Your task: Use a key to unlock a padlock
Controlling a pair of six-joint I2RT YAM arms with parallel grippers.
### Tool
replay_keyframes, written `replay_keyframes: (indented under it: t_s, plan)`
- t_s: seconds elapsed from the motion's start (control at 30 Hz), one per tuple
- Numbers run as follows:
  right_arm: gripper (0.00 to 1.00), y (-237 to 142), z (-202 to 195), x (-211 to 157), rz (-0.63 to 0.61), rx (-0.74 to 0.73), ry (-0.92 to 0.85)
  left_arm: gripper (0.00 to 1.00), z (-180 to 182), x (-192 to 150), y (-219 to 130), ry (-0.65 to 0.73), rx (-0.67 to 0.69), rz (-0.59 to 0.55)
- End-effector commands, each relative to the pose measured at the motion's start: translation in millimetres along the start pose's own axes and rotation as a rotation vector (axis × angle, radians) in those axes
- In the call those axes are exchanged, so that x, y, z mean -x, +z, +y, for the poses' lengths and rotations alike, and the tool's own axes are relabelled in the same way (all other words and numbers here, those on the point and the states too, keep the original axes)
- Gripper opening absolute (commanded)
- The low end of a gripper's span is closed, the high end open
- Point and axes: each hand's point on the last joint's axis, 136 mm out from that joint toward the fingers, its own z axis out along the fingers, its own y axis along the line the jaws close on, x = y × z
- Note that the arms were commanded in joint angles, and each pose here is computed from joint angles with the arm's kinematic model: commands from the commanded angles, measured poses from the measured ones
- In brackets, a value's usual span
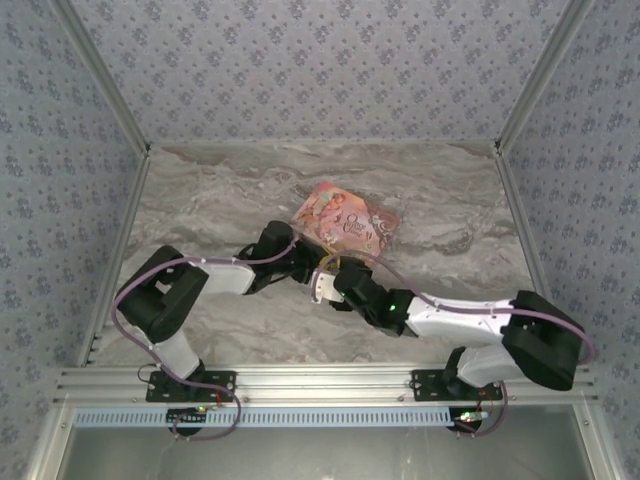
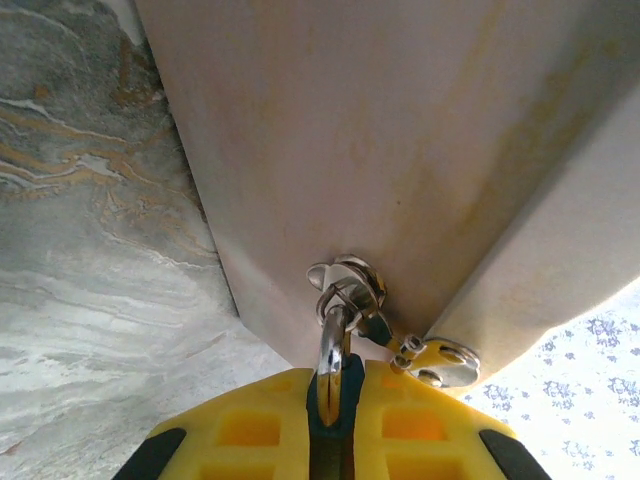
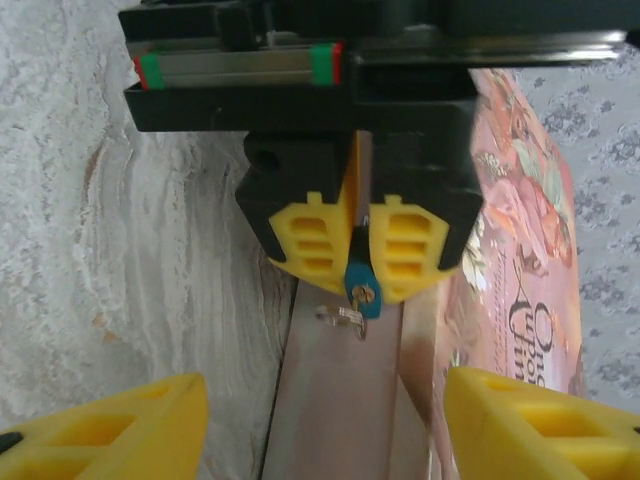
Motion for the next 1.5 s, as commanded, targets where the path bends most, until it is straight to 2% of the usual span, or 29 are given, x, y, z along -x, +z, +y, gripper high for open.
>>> replay_keyframes:
  t_s: [0.0, 0.17, 0.43, 0.5, 0.6, 0.87, 1.07, 1.27, 1.47]
  plan:
    - [0.59, 6, -22, 14, -0.034, -0.089, -0.027, 0.0, -29, -15, -6, 0.02, -0.064, 0.044]
    - [0.52, 15, -21, 10, -0.039, -0.076, -0.007, 0.0, -26, -16, -4, 0.016, -0.057, 0.051]
    - [0.47, 21, -26, 6, -0.065, -0.059, 0.038, 0.0, -25, -18, -1, 0.014, -0.059, 0.058]
    - [0.43, 24, -27, 7, -0.069, -0.062, 0.047, 0.0, -24, -18, 0, 0.01, -0.057, 0.061]
    - [0.42, 27, -26, 6, -0.064, -0.065, 0.052, 0.0, -23, -19, 2, 0.005, -0.057, 0.066]
    - [0.22, 33, -26, 3, -0.058, -0.064, 0.079, 0.0, -20, -20, 4, -0.003, -0.055, 0.075]
    - [0.01, 33, -29, -3, -0.03, -0.079, 0.092, 0.0, -21, -20, 4, -0.002, -0.06, 0.076]
    - [0.0, 29, -33, -2, -0.055, -0.079, 0.166, 0.0, -22, -20, 4, -0.001, -0.061, 0.077]
    - [0.0, 23, -39, 4, -0.124, -0.051, 0.33, 0.0, -24, -21, 3, 0.001, -0.067, 0.08]
